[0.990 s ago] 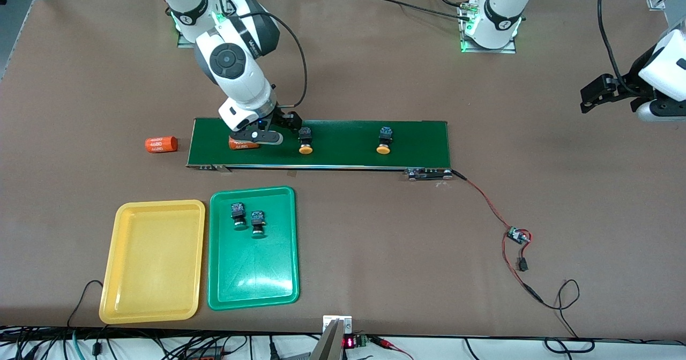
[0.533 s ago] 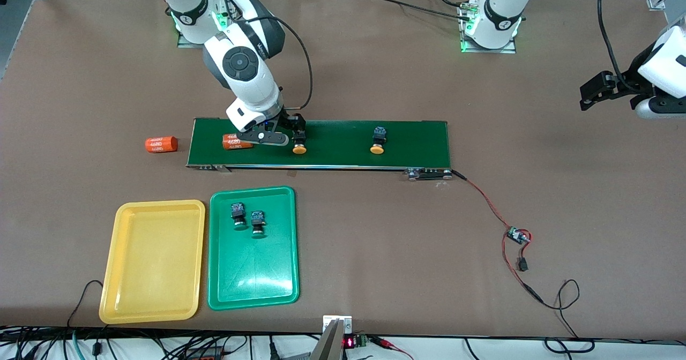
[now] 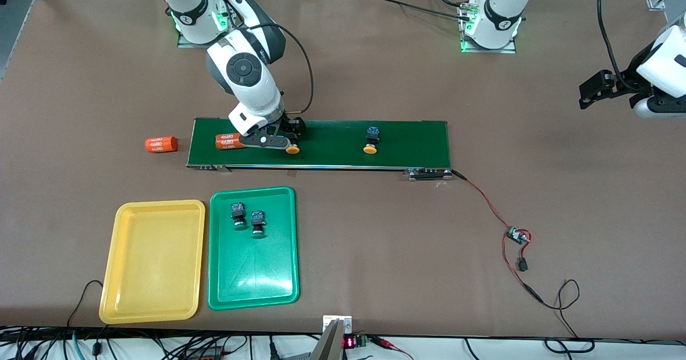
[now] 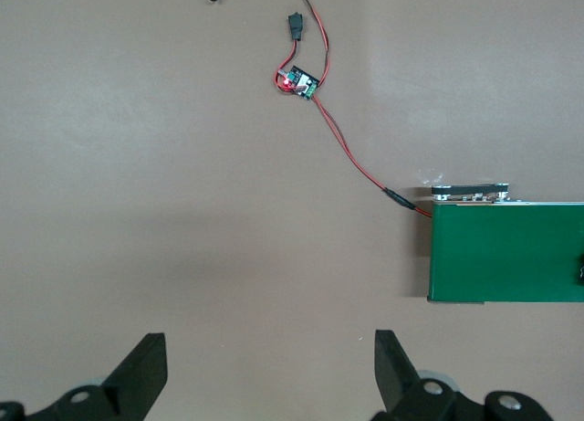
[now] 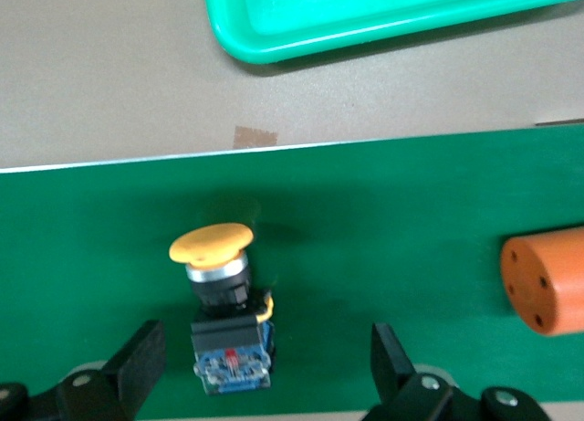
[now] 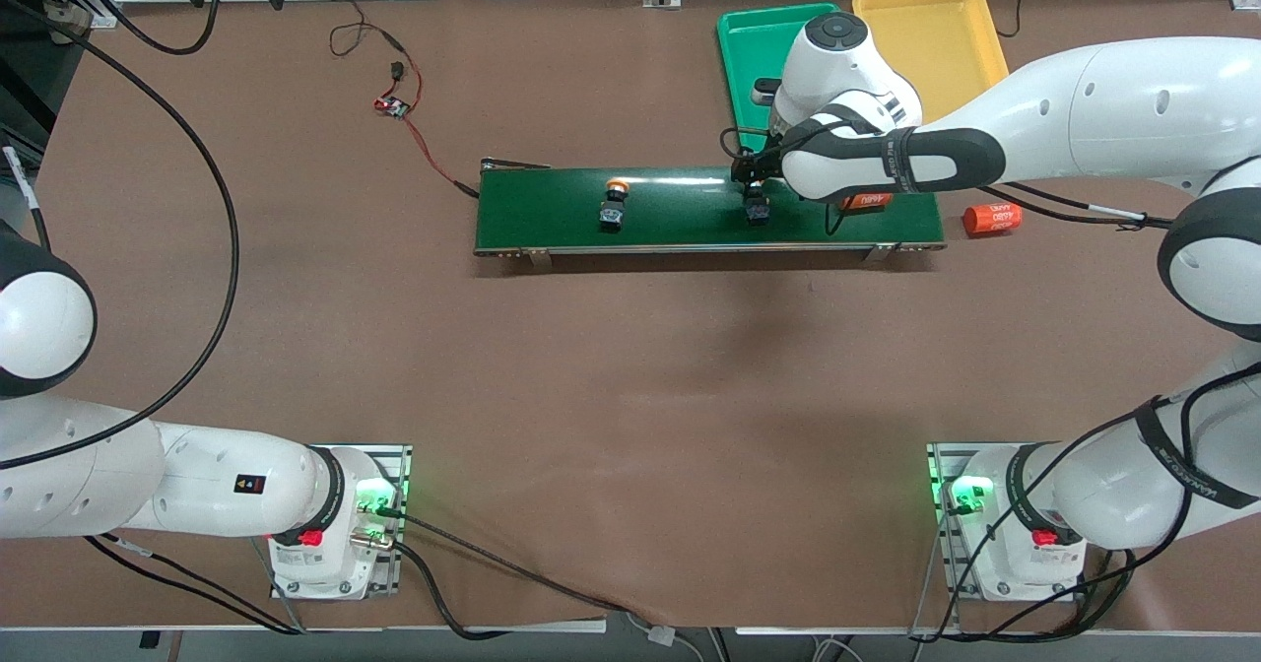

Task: Sort buttons by color to trays
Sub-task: 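Carry the yellow button over the yellow tray with the right gripper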

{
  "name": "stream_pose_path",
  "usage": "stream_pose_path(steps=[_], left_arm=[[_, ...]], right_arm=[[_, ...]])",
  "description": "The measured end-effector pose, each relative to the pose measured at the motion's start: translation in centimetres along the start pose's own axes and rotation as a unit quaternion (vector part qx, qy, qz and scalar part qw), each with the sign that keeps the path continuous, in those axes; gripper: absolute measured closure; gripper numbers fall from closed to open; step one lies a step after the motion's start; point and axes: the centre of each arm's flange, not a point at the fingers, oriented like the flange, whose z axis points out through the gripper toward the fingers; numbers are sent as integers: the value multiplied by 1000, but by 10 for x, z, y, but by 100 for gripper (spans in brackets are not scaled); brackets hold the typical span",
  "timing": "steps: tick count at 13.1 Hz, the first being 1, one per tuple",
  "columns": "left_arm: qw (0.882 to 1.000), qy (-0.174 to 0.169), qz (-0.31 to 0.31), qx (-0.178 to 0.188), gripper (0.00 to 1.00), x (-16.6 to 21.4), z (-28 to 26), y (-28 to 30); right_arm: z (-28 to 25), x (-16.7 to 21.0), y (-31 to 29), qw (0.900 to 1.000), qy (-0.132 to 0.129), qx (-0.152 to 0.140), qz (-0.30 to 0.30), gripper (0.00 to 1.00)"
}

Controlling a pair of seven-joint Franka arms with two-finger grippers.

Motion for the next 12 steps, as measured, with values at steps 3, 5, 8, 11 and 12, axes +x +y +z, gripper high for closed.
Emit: stream_pose_path(steps=[3,5,8,11,12], left_arm=[[1000,-1,2,0,0,0,0,2],[1000,-1,2,0,0,0,0,2],[1000,-3,2,0,0,-1,0,2],[1000,-6,2,0,0,-1,1,2],[1000,-6,2,0,0,-2,1,2]], right_arm=[[9,2,1,1000,3,-2,-5,0],[15,5,3,1000,9,-5,-11,0],[24,7,4,1000,8,-8,-14,11],[27,7,5,1000,11,-12,-20,30],[27,8,6,1000,11,-13,-20,44]])
